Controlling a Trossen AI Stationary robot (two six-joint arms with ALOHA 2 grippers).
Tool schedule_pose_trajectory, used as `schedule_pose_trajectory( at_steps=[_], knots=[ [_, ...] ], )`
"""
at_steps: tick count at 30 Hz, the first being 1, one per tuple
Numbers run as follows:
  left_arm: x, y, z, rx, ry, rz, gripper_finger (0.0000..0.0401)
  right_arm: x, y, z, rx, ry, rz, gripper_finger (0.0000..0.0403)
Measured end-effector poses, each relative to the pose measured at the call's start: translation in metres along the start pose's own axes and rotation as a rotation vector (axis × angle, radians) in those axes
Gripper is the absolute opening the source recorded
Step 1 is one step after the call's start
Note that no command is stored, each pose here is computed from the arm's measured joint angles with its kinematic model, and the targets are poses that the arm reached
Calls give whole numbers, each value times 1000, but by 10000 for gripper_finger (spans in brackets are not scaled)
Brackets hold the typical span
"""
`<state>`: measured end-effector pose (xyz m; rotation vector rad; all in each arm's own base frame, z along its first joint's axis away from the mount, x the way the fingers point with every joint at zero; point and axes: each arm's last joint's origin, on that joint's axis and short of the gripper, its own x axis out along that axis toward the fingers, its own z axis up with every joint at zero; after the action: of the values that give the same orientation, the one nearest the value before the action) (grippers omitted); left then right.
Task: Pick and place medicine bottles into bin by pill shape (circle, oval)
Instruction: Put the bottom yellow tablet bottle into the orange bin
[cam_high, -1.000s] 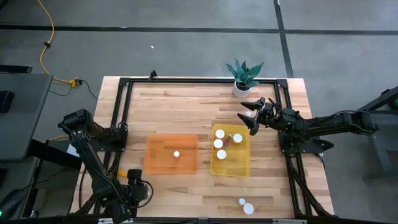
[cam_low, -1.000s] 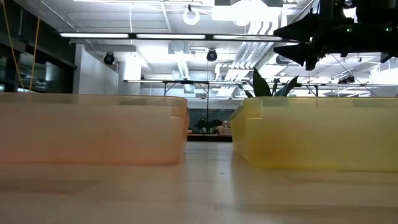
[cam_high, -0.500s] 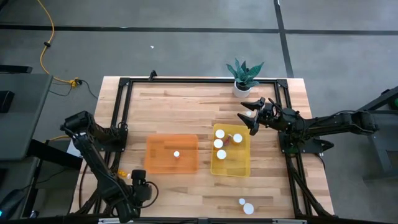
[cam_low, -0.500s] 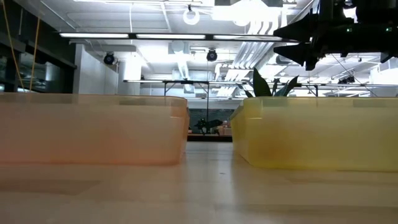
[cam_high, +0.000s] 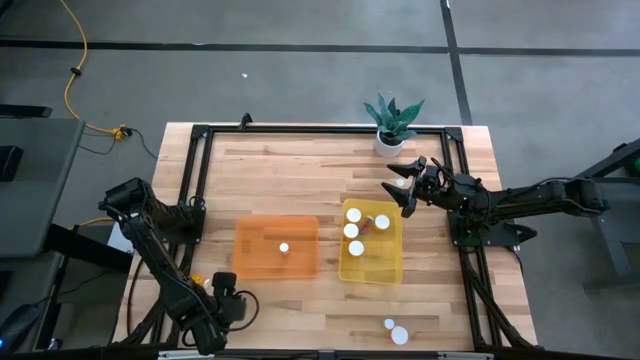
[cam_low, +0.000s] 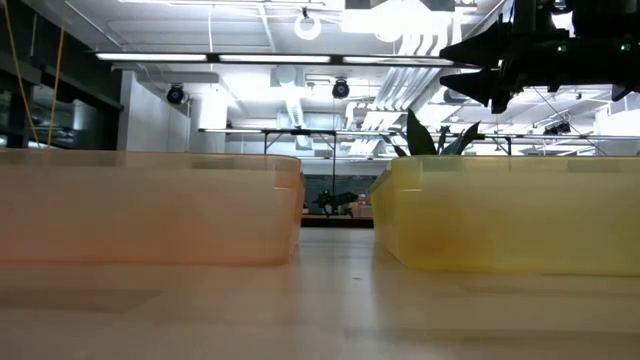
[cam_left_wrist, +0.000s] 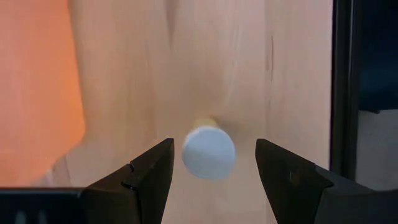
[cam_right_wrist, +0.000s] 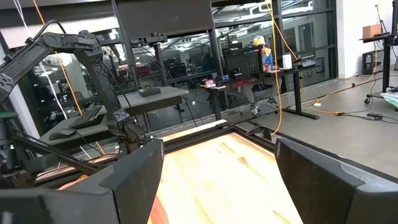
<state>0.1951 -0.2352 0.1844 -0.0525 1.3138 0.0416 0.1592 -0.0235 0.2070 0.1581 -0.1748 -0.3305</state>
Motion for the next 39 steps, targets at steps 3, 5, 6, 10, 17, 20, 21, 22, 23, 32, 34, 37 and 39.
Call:
schedule_pose_trajectory(
  at_steps=[3, 5, 6, 10, 17, 20, 21, 22, 23, 32, 34, 37, 39],
  knots=[
    [0, 0, -1, -16, 26, -15, 213, 0, 0, 0, 0, 0, 0, 301],
    [0, 0, 0, -15, 22, -12, 213, 0, 0, 0, 0, 0, 0, 301],
    [0, 0, 0, -11, 17, -8, 213, 0, 0, 0, 0, 0, 0, 301],
    [0, 1, 0, 11, -4, 7, 213, 0, 0, 0, 0, 0, 0, 301],
    [0, 1, 0, -2, 7, 12, 187, 0, 0, 0, 0, 0, 0, 301],
    [0, 2, -1, -11, 24, 10, 161, 0, 0, 0, 4, 0, 0, 301],
    [0, 2, -1, -11, 25, 12, 152, 0, 0, 0, 4, 0, 0, 301],
    [0, 2, -1, -11, 25, 12, 143, 0, 0, 0, 4, 0, 0, 301],
    [0, 2, -1, -11, 25, 12, 135, 0, 0, 0, 5, 0, 0, 301],
    [1, 3, 1, -10, 14, 20, 105, 0, 0, 0, 7, 0, 0, 301],
    [1, 5, 2, -5, 18, 19, 108, 0, 0, 0, 7, 0, 0, 301],
    [-3, 8, 7, 34, 10, 12, 108, 0, 0, 0, 7, 0, 1, 301],
    [-14, 11, 16, 69, -36, -1, 107, 0, 0, 0, 3, 0, 0, 301]
  ],
)
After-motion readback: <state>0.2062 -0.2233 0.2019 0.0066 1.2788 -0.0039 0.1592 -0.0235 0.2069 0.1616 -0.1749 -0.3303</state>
